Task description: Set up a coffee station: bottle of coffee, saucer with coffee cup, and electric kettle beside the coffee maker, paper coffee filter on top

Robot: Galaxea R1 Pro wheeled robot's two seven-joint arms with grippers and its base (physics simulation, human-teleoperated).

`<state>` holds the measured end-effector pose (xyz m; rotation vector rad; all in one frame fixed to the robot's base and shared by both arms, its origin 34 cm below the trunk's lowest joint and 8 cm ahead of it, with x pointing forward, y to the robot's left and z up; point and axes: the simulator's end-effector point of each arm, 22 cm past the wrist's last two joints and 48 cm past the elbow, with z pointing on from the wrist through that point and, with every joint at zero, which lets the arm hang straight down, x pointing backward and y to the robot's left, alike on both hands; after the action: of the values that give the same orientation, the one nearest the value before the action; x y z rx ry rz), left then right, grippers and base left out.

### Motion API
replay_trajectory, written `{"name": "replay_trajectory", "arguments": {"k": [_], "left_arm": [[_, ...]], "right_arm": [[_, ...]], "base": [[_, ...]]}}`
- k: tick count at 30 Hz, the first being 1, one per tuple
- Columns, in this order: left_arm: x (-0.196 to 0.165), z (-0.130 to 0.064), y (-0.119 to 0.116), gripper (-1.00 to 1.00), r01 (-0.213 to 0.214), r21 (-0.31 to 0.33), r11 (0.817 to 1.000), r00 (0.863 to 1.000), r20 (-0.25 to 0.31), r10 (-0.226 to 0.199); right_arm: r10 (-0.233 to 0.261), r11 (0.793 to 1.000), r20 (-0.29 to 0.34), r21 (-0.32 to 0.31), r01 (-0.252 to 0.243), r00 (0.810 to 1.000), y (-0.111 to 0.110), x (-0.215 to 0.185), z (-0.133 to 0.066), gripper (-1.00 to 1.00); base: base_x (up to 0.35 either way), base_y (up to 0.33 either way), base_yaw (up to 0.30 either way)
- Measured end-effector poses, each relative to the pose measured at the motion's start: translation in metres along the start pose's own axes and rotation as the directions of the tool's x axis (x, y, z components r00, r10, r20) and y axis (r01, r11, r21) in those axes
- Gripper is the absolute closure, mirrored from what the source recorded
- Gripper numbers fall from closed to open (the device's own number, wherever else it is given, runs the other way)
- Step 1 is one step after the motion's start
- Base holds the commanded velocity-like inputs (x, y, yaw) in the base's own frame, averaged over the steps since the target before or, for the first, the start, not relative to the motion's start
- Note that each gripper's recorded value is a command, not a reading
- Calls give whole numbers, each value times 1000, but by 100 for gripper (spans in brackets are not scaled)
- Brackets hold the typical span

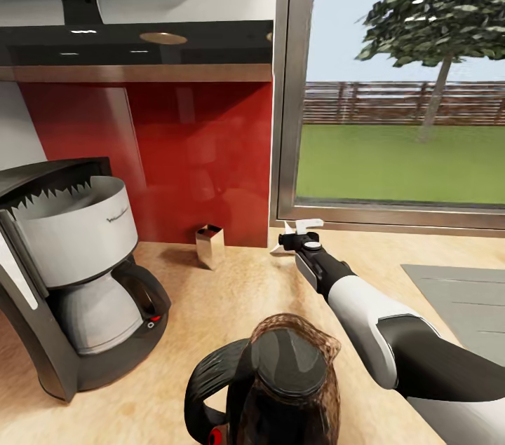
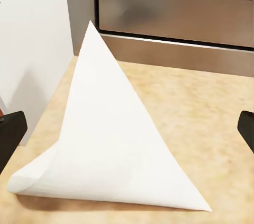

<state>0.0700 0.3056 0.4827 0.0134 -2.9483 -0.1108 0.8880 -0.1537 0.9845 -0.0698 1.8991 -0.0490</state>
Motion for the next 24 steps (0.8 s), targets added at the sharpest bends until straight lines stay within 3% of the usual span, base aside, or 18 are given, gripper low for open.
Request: {"name": "replay_trajectory", "arguments": {"k": [24], "left_arm": [[0,0,0,-100,0,-1,1000,1000,0,0]], "right_arm": [[-1,1000,-5,0,1,1000,0,2,0,-100]], "base": [[17,0,0]]}}
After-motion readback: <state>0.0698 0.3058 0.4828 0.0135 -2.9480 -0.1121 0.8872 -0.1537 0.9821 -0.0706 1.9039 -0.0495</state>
